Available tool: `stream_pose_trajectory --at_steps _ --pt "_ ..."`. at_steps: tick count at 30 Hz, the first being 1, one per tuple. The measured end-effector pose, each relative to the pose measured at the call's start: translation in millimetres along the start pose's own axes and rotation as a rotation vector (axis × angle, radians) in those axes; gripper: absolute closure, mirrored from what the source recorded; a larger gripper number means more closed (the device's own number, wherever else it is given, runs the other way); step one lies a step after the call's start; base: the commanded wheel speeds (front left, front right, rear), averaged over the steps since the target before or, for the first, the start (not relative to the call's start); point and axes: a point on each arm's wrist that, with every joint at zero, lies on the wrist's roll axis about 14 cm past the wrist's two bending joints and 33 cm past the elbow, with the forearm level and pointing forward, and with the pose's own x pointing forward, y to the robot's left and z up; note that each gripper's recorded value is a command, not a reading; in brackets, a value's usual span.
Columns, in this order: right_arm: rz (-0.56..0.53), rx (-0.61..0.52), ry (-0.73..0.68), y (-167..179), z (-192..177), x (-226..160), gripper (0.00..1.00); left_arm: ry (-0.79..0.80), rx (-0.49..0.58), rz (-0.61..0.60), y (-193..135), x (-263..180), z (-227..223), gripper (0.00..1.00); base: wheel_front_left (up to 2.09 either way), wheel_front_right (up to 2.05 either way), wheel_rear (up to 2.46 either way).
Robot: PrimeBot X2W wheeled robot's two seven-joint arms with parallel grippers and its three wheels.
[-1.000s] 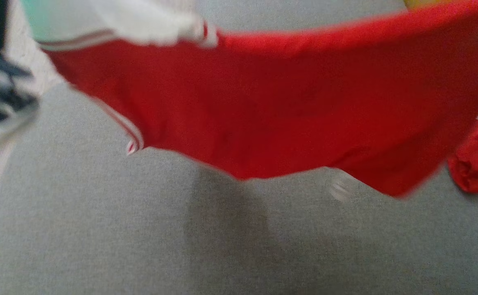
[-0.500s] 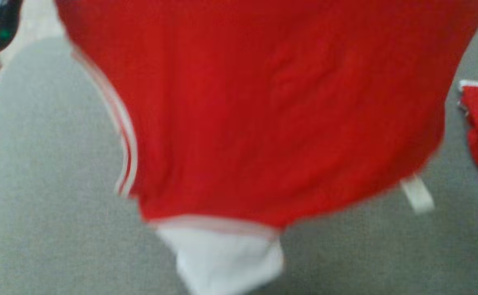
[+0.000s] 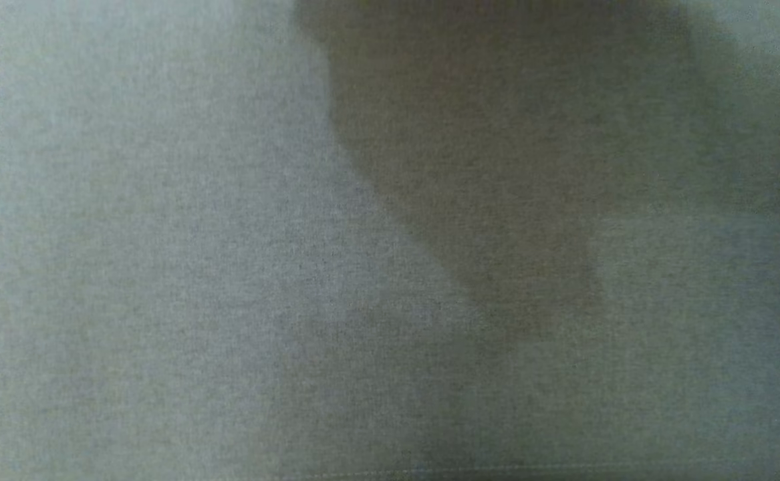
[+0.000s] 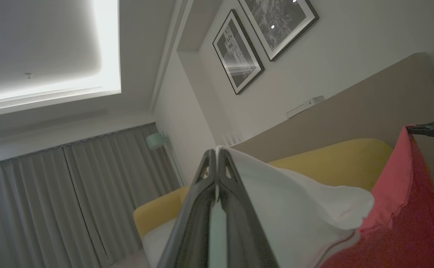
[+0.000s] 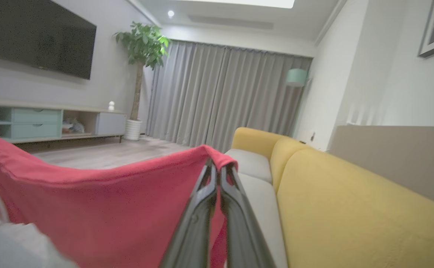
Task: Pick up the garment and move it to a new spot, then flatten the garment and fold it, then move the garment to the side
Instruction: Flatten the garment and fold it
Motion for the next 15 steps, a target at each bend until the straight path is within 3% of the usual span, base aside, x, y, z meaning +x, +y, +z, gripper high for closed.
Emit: stream_pose_trajectory --at_steps 7,10,15 --pt "0.054 0.105 0.189 30 -96 -13 1.0 0.234 -0.142 -0.042 -45 -82 -109 1.0 0.0 0.0 0.0" --pt "0.071 0.168 0.294 48 -133 -43 1.0 0.309 -0.177 -0.067 -69 -124 -122 1.0 0.0 0.0 0.0" --pt "0.046 0.266 0.396 63 -155 -102 1.0 0.426 -0.21 -0.071 -102 -195 -121 1.0 0.0 0.0 0.0"
